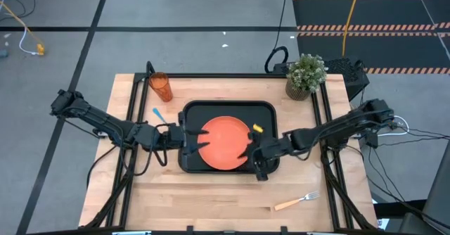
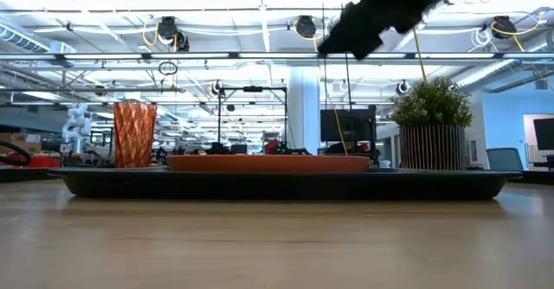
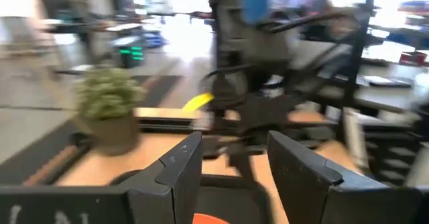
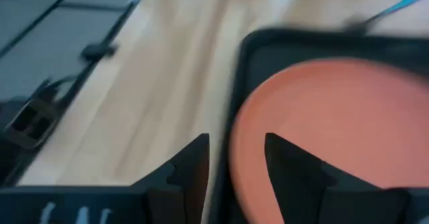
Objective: Pick and place plate/cup/fork/spoon on tray
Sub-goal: Put the orange cup on the black serving tray to the top right of the orange plate
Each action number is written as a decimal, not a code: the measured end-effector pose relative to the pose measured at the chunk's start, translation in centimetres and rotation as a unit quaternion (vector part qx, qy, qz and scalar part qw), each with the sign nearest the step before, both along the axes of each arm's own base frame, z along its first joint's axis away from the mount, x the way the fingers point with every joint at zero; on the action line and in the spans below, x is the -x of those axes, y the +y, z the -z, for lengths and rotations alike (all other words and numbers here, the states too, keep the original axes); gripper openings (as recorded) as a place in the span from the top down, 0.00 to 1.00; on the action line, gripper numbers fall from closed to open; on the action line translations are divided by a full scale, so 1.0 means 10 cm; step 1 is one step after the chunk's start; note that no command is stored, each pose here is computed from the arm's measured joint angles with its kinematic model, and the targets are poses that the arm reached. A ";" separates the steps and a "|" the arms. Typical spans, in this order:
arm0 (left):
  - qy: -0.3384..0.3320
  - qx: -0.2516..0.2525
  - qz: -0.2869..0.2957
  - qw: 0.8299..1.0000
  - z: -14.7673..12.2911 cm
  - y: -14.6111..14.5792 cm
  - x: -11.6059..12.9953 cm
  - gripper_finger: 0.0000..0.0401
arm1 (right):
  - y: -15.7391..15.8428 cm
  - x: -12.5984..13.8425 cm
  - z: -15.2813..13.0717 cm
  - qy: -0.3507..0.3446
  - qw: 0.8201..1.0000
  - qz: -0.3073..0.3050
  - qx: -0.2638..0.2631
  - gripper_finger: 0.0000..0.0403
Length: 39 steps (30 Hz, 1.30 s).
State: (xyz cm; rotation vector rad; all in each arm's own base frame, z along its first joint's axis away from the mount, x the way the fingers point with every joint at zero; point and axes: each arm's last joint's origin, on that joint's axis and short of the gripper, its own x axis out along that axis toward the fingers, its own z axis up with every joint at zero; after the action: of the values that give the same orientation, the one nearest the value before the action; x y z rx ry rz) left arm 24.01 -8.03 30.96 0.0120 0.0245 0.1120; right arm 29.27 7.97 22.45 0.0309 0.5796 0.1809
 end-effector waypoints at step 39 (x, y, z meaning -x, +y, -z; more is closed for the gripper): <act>0.405 0.199 -0.498 0.741 -0.13 1.30 0.74 0.57 | -0.22 0.63 0.04 -0.064 0.969 0.114 0.209 0.65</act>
State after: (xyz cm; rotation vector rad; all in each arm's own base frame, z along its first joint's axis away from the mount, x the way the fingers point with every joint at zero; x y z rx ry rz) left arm 16.65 4.92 32.23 -0.3948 0.9495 1.1845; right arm 22.99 5.72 22.05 -0.3207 0.4715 -0.1651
